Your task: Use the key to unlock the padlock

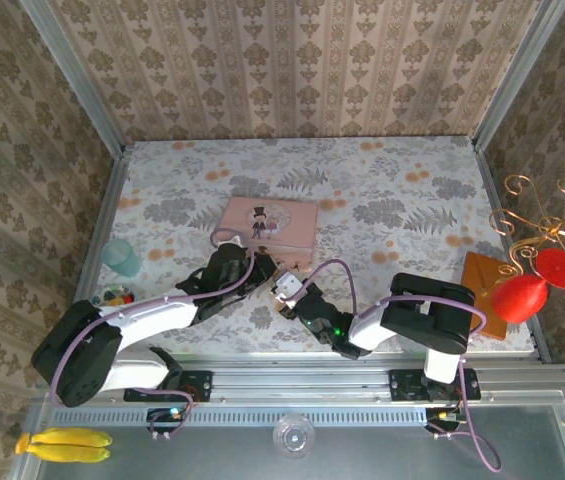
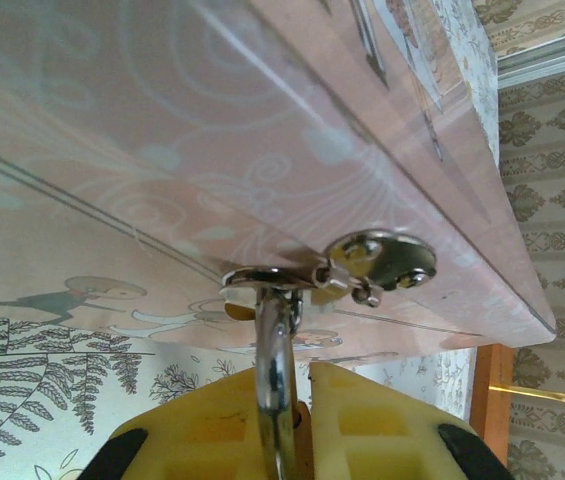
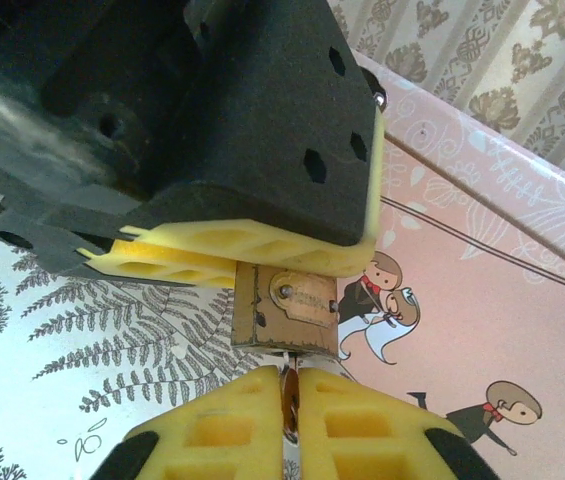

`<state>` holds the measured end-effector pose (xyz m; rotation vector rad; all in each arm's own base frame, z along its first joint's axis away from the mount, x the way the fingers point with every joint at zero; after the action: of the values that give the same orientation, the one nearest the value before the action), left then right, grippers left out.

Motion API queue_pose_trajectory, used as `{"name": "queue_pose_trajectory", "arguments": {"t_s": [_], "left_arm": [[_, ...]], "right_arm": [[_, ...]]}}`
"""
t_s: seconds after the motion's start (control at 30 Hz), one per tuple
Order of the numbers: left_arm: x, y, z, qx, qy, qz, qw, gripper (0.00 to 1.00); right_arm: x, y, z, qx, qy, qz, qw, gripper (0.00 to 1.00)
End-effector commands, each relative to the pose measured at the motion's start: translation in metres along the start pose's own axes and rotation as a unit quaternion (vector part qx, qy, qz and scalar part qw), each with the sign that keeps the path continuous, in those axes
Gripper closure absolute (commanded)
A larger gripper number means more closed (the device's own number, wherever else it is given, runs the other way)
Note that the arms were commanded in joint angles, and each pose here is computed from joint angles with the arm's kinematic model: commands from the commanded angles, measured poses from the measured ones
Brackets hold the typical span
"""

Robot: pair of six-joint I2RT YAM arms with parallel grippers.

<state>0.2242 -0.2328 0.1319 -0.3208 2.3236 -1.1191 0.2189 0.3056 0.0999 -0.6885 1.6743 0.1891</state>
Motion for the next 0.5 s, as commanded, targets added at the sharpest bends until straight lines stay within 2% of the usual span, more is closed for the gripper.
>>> {"name": "queue_pose_trajectory", "arguments": {"t_s": [0.0, 0.17, 0.3, 0.37, 0.47], "left_arm": [[-0.009, -0.030, 0.001, 0.059, -0.013, 0.018, 0.998, 1.00], [-0.008, -0.028, 0.006, 0.058, -0.011, 0.017, 0.998, 0.99], [-0.007, -0.026, 0.013, 0.054, -0.007, 0.022, 0.998, 0.97], [-0.006, -0.027, 0.019, 0.058, -0.001, 0.028, 0.998, 0.92], [-0.002, -0.030, 0.028, 0.065, 0.017, 0.045, 0.997, 0.84]], "right_arm": [[-0.010, -0.001, 0.002, 0.001, -0.006, 0.049, 0.999, 0.92], [-0.011, -0.003, -0.001, -0.021, -0.003, 0.095, 0.995, 0.95], [-0.013, -0.007, -0.001, -0.058, 0.025, 0.159, 0.985, 0.99], [-0.009, -0.010, 0.003, -0.086, 0.057, 0.203, 0.974, 1.00], [-0.004, -0.013, 0.004, -0.099, 0.084, 0.225, 0.966, 1.00]]}}
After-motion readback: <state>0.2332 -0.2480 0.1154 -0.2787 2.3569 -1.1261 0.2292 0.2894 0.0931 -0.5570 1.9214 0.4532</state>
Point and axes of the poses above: each hand's point on the last joint's axis, 136 mm out from that joint toward the fingers, its own z axis out along the fingers, its own y axis along the line the jaws close on, x = y × z, the point moved 5 cm from there along -z, back along the fingers, and after that the axes turned 2 degrees about z, right-handed, at the moved point
